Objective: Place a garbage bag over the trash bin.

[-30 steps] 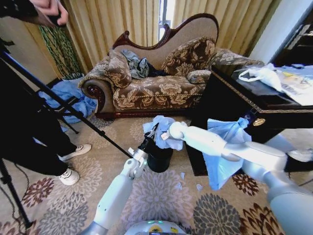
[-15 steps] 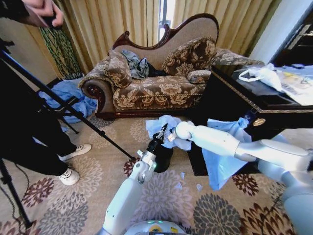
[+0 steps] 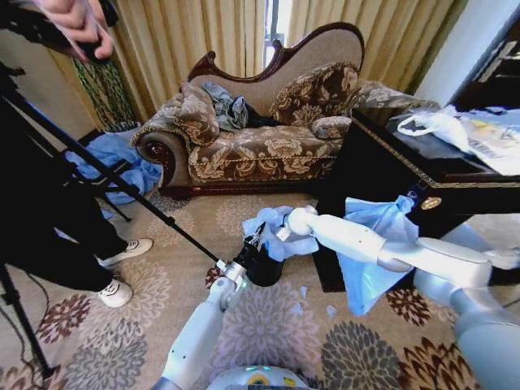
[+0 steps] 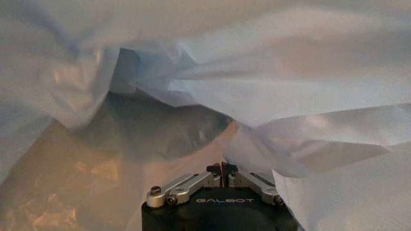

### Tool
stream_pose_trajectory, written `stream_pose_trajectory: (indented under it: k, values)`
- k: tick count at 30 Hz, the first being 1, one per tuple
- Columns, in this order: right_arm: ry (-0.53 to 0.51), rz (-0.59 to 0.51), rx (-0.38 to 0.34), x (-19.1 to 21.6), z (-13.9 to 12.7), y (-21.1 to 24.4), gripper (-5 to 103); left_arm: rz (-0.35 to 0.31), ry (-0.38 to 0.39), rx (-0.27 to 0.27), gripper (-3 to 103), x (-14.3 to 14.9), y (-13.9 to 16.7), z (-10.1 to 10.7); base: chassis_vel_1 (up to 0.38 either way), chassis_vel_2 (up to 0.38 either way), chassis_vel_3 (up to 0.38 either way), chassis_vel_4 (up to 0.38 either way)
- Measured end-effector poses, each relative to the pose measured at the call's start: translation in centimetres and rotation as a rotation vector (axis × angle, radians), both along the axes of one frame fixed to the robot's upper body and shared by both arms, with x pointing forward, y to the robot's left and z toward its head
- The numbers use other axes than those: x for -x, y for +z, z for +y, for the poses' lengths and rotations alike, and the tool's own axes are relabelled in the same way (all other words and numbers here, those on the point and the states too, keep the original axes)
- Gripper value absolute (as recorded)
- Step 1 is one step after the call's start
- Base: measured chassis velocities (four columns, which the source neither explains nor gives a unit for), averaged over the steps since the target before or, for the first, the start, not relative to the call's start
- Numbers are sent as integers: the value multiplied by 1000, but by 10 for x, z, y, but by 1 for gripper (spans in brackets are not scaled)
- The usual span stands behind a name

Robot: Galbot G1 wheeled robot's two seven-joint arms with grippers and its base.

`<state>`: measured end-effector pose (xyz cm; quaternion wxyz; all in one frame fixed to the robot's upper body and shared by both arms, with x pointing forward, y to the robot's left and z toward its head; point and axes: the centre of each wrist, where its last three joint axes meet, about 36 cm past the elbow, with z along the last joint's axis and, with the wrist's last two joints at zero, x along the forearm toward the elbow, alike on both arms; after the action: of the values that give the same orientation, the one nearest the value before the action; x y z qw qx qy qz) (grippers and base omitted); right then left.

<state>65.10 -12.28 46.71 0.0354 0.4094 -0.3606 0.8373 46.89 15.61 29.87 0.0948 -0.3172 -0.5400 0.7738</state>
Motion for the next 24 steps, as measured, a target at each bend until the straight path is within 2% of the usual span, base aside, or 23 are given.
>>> stream_pose_trajectory:
  k: [7, 15, 24]
  values:
    - [0, 22, 0, -3, 11, -18, 0, -17, 17, -30, 0, 8, 8, 23, 0, 0, 0, 0]
    - [-3, 46, -43, -3, 43, -40, 0, -29, 44, -54, 0, 8, 16, 46, 0, 0, 0, 0]
    - [-2, 69, -3, -11, 55, -66, 0, -44, 52, -56, 0, 8, 28, 57, 0, 0, 0, 0]
